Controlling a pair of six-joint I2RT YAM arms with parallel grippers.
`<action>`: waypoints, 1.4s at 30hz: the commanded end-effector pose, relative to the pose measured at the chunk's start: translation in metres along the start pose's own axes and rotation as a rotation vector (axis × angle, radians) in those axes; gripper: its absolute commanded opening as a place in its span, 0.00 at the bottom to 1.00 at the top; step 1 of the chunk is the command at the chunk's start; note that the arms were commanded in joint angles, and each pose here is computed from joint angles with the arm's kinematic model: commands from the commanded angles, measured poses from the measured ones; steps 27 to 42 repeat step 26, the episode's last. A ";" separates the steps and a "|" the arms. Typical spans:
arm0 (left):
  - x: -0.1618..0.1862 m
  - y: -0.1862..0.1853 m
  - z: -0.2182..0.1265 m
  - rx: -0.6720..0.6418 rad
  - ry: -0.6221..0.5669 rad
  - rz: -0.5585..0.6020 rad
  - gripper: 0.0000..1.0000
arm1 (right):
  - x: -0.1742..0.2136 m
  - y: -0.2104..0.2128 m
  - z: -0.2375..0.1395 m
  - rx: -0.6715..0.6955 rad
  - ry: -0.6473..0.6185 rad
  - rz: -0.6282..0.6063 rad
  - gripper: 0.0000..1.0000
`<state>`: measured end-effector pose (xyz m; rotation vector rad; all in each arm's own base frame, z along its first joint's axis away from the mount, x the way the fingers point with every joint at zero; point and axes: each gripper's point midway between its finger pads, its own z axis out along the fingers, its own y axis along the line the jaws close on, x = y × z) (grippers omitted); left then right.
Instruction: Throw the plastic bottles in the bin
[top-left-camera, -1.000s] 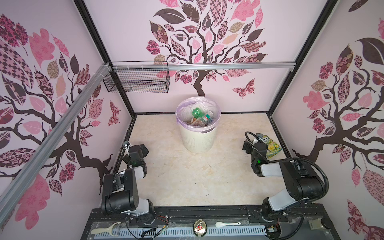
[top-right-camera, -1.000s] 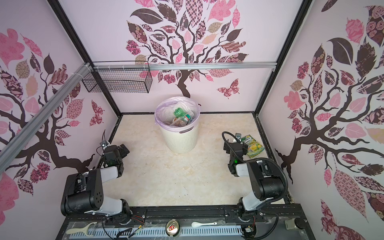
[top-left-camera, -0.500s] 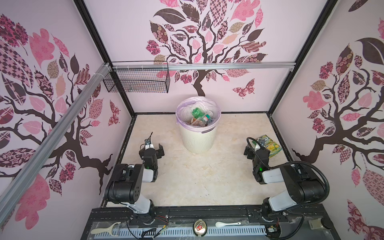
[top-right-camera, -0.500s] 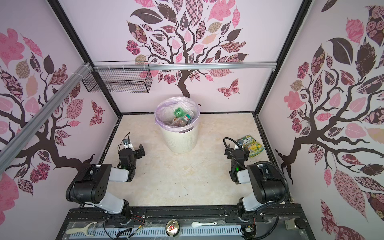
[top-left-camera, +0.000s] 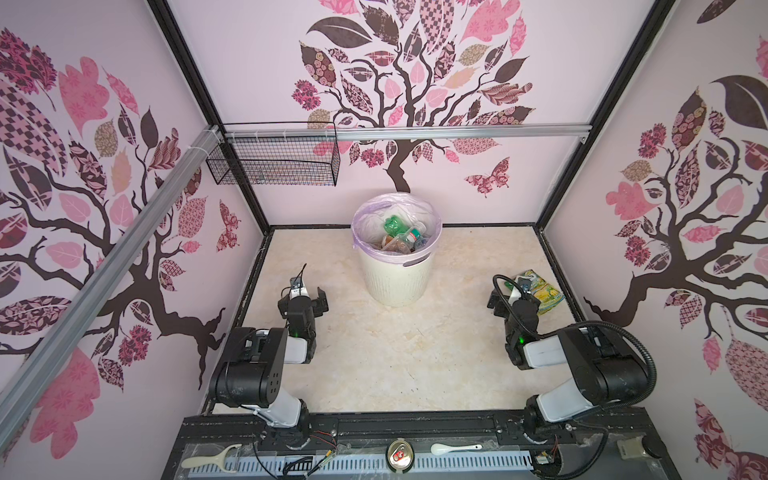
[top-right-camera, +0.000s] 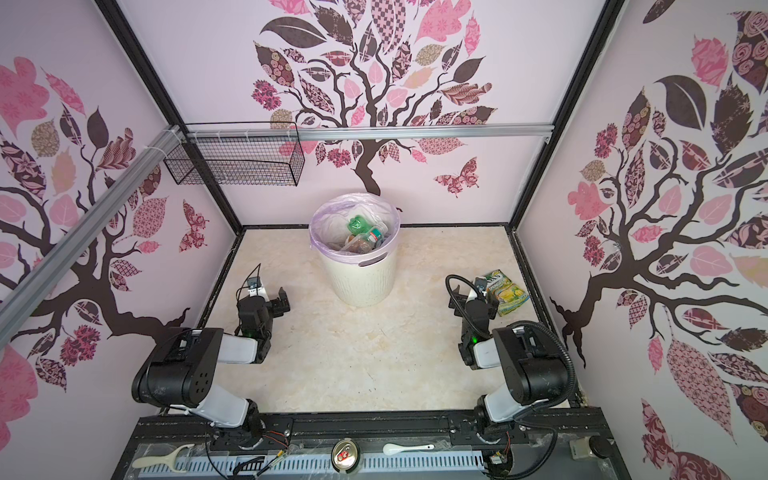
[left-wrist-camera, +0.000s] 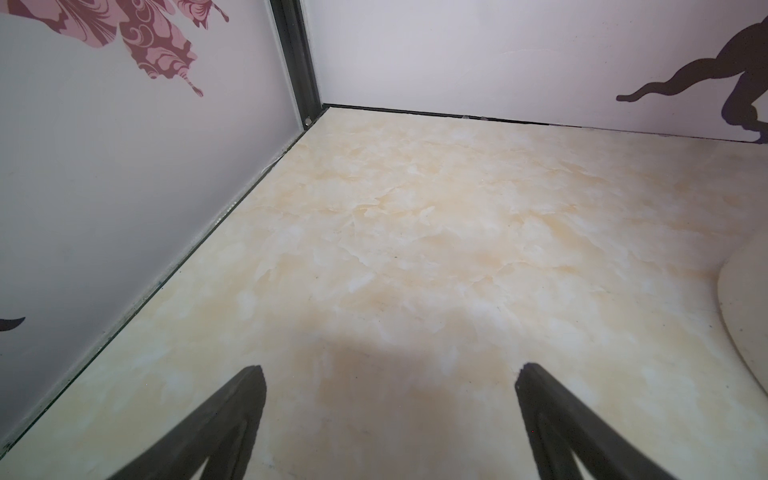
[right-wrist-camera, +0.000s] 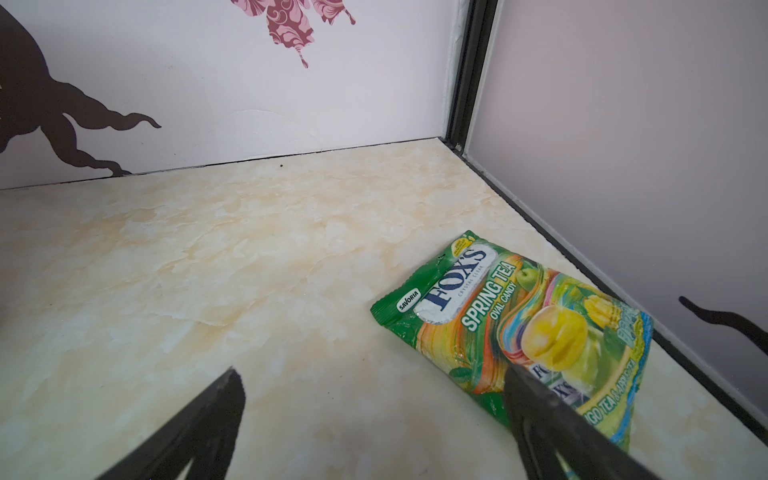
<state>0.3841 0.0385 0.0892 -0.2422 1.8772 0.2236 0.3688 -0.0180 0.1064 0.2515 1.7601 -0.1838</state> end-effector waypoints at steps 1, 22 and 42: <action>-0.018 0.000 0.003 -0.004 -0.043 -0.003 0.98 | -0.012 0.002 0.003 0.000 -0.044 0.018 0.99; -0.017 0.001 0.004 -0.005 -0.041 -0.004 0.98 | -0.008 0.002 0.011 -0.023 -0.008 0.032 0.99; -0.017 0.000 0.004 -0.004 -0.040 -0.003 0.98 | -0.008 0.002 0.010 -0.025 -0.011 0.033 0.99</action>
